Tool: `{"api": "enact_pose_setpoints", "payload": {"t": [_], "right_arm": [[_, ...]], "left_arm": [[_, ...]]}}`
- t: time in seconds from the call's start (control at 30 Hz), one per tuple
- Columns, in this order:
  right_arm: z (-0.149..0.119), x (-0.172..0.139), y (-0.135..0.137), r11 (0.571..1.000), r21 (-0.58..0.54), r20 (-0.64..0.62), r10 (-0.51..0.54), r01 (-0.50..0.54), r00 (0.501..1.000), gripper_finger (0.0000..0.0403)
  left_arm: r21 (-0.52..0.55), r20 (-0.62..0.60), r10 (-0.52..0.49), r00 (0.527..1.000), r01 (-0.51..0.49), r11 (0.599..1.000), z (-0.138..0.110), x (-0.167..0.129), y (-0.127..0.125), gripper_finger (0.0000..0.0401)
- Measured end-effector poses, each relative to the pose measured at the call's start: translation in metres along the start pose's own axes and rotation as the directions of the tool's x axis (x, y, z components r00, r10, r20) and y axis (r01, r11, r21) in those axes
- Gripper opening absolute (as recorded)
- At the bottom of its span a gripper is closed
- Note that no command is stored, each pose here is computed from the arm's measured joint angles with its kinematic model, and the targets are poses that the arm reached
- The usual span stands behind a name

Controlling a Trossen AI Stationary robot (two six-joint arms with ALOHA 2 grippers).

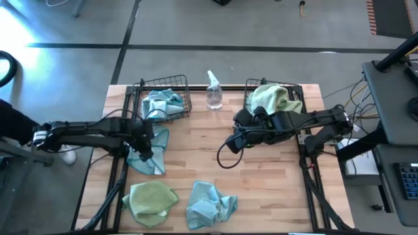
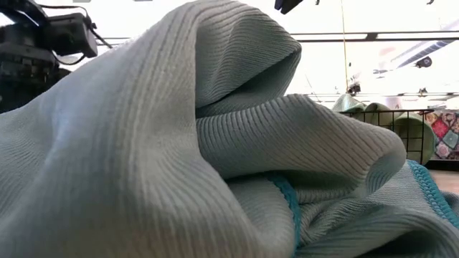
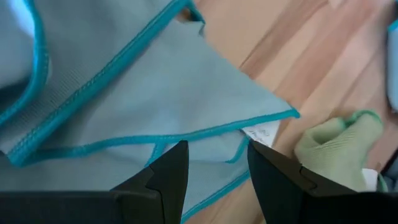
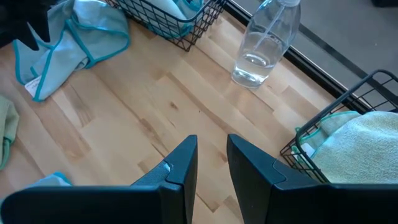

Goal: Sort microfiber towel by color & place in baskets
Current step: Put the blue microfiber cloth into the left wire basket

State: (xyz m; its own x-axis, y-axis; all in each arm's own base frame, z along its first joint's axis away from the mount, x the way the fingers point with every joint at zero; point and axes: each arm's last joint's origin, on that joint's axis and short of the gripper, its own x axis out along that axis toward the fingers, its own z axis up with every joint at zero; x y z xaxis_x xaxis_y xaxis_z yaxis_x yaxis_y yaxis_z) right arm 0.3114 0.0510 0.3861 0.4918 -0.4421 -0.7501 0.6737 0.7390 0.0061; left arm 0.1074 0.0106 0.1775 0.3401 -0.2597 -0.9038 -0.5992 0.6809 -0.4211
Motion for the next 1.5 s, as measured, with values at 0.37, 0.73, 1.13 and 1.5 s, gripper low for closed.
{"api": "enact_pose_setpoints", "payload": {"t": [0.37, 0.73, 1.13, 1.5], "right_arm": [[0.0, 0.0, 0.0, 1.0, 0.0, 0.0, 0.0, 0.0, 1.0, 0.0082], [0.0, 0.0, 0.0, 1.0, 0.0, 0.0, 0.0, 0.0, 1.0, 0.0082], [0.0, 0.0, 0.0, 1.0, -0.001, 0.0, 0.0, 0.0, 1.0, 0.0082], [0.0, 0.0, 0.0, 1.0, -0.004, -0.002, -0.003, 0.003, 1.0, 0.0082]], "left_arm": [[-0.13, 0.118, 0.113, 0.987, -0.097, 0.987, 0.005, 0.004, 0.004, 0.0149], [-0.191, 0.122, 0.214, 0.969, -0.188, 0.963, 0.006, 0.012, 0.01, 0.0149], [-0.2, -0.006, 0.294, 0.956, -0.289, 0.936, 0.008, 0.03, 0.015, 0.0149], [-0.2, -0.072, 0.339, 0.938, -0.346, 0.917, 0.015, 0.042, 0.016, 0.0149]]}}
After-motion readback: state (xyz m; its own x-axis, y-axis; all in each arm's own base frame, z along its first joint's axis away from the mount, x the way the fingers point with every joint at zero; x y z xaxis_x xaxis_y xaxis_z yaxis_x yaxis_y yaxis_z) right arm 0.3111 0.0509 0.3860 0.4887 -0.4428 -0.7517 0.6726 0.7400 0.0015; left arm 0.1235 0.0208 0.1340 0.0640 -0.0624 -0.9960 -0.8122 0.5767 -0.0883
